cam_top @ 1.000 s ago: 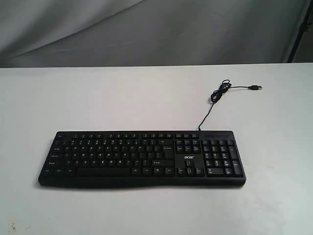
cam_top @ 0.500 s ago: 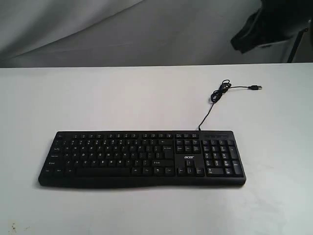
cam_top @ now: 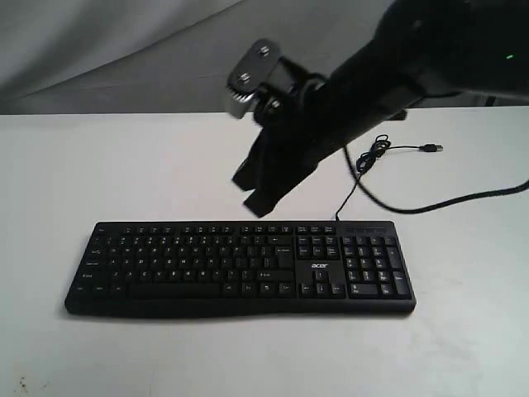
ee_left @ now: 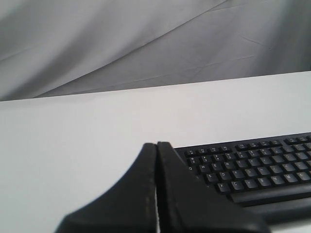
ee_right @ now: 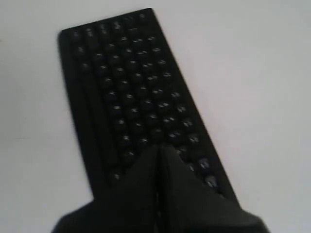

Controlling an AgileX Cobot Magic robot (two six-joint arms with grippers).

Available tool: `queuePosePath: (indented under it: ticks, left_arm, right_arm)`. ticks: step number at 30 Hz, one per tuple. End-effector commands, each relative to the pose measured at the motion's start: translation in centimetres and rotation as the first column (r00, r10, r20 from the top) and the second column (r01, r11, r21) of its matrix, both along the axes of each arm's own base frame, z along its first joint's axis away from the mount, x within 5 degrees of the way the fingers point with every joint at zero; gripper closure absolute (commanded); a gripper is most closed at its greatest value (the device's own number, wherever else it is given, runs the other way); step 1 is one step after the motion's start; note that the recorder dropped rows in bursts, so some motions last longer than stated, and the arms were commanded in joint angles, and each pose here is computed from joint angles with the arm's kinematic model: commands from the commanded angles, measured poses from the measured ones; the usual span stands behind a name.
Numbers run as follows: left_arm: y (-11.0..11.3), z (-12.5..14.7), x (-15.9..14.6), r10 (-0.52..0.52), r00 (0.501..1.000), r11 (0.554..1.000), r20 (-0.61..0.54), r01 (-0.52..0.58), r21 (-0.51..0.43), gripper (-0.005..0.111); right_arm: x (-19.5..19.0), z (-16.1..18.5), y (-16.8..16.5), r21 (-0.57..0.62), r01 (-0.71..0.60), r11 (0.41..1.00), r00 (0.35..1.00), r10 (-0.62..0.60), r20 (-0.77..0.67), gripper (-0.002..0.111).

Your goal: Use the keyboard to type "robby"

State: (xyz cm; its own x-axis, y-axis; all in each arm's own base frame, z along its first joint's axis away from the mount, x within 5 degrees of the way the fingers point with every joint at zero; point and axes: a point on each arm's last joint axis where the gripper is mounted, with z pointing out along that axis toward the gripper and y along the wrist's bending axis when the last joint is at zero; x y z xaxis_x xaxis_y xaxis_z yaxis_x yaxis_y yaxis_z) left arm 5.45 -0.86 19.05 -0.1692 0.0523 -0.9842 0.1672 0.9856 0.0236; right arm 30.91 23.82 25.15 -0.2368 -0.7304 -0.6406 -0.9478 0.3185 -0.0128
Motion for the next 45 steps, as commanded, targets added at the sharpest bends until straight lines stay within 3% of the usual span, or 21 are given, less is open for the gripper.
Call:
queuePosePath:
  ticks: [1, 6, 22, 32, 45]
  left_arm:
    - [0.0, -0.1, 0.0, -0.005, 1.0, 1.0, 0.005, 0.005, 0.001, 0.107]
    - [0.0, -0.1, 0.0, -0.005, 1.0, 1.0, 0.005, 0.005, 0.001, 0.107]
    - [0.0, -0.1, 0.0, -0.005, 1.0, 1.0, 0.005, 0.005, 0.001, 0.107]
    - [0.0, -0.1, 0.0, -0.005, 1.0, 1.0, 0.005, 0.005, 0.001, 0.107]
    - [0.0, -0.1, 0.0, -0.005, 1.0, 1.0, 0.005, 0.005, 0.001, 0.107]
  right_arm:
    - [-0.9, -1.4, 4.1, 0.001, -0.091, 0.996, 0.996, 0.091, 0.004, 0.108]
    - [-0.5, -2.9, 7.3, 0.0, -0.139, 0.99, 0.99, 0.139, -0.006, 0.108]
    - [1.5, -8.6, 12.6, -0.043, -0.232, 0.972, 0.972, 0.231, -0.031, 0.108]
    - [2.3, -9.0, 12.9, -0.1, -0.27, 0.958, 0.962, 0.272, 0.002, 0.108]
    - [3.5, -9.6, 13.0, -0.112, -0.225, 0.968, 0.966, 0.236, 0.1, 0.108]
